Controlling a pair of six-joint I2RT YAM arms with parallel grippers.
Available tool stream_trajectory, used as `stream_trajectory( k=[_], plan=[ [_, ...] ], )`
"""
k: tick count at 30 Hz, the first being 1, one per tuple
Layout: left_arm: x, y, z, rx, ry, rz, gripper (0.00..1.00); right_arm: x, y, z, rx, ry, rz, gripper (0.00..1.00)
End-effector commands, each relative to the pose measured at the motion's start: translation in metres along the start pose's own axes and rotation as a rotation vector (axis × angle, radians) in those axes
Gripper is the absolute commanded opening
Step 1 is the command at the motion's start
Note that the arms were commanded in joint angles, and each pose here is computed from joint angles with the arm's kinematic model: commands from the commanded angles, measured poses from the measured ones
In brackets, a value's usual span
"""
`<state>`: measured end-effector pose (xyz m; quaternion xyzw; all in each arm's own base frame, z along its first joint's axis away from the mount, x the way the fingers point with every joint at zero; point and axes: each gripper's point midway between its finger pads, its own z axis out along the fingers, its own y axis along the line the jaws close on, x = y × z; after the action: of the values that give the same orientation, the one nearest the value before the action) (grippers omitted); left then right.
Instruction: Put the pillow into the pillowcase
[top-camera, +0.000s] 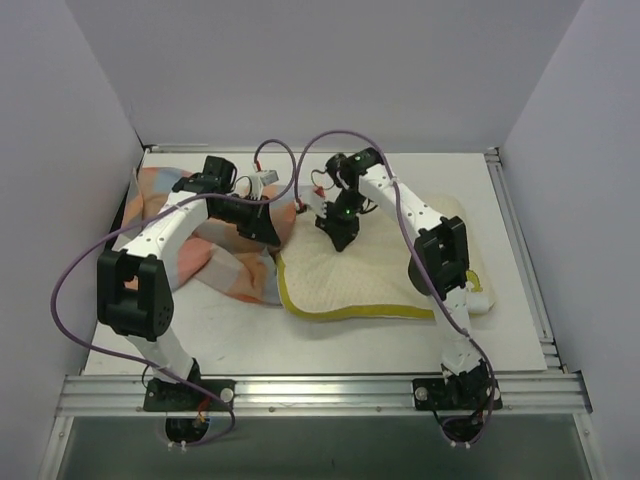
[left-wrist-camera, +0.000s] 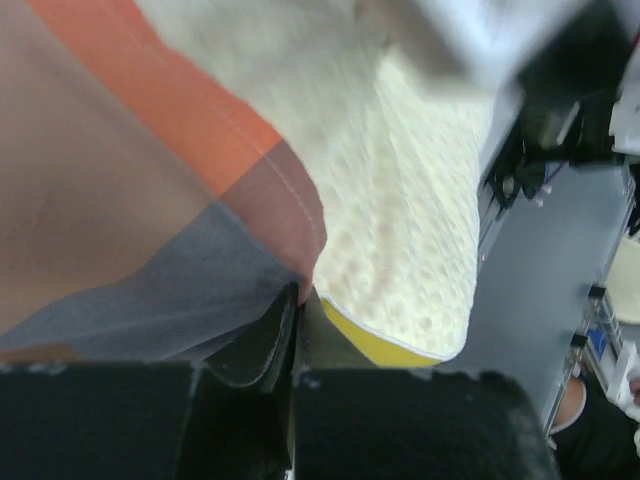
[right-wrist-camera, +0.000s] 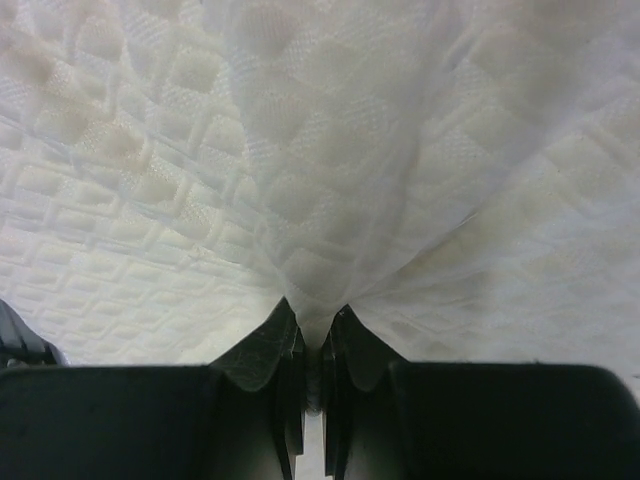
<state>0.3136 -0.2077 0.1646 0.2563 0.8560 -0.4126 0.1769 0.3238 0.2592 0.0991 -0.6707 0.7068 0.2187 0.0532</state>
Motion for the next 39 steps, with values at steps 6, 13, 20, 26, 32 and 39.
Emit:
stream_trajectory(
  k=[6, 13, 20, 26, 32, 39],
  plan=[
    [0.028, -0.041, -0.014, 0.158, 0.051, 0.096, 0.04, -0.042, -0.059, -0.052, 0.203, -0.316, 0.198, 0.00],
    [0.012, -0.040, -0.023, 0.176, 0.047, 0.130, 0.09, -0.033, -0.106, 0.002, 0.357, -0.244, 0.370, 0.00],
    [0.033, -0.051, -0.034, 0.260, 0.090, 0.155, 0.09, -0.041, -0.134, -0.002, 0.469, -0.323, 0.581, 0.00],
    [0.058, -0.061, -0.045, 0.359, 0.183, 0.173, 0.08, -0.062, -0.125, -0.058, 0.458, -0.527, 0.826, 0.00],
    [0.057, -0.067, -0.044, 0.377, 0.173, 0.212, 0.13, -0.076, -0.117, -0.067, 0.436, -0.606, 1.017, 0.00],
    [0.053, -0.109, -0.047, 0.413, 0.169, 0.298, 0.17, -0.061, -0.149, -0.024, 0.531, -0.562, 1.190, 0.00]
  ],
)
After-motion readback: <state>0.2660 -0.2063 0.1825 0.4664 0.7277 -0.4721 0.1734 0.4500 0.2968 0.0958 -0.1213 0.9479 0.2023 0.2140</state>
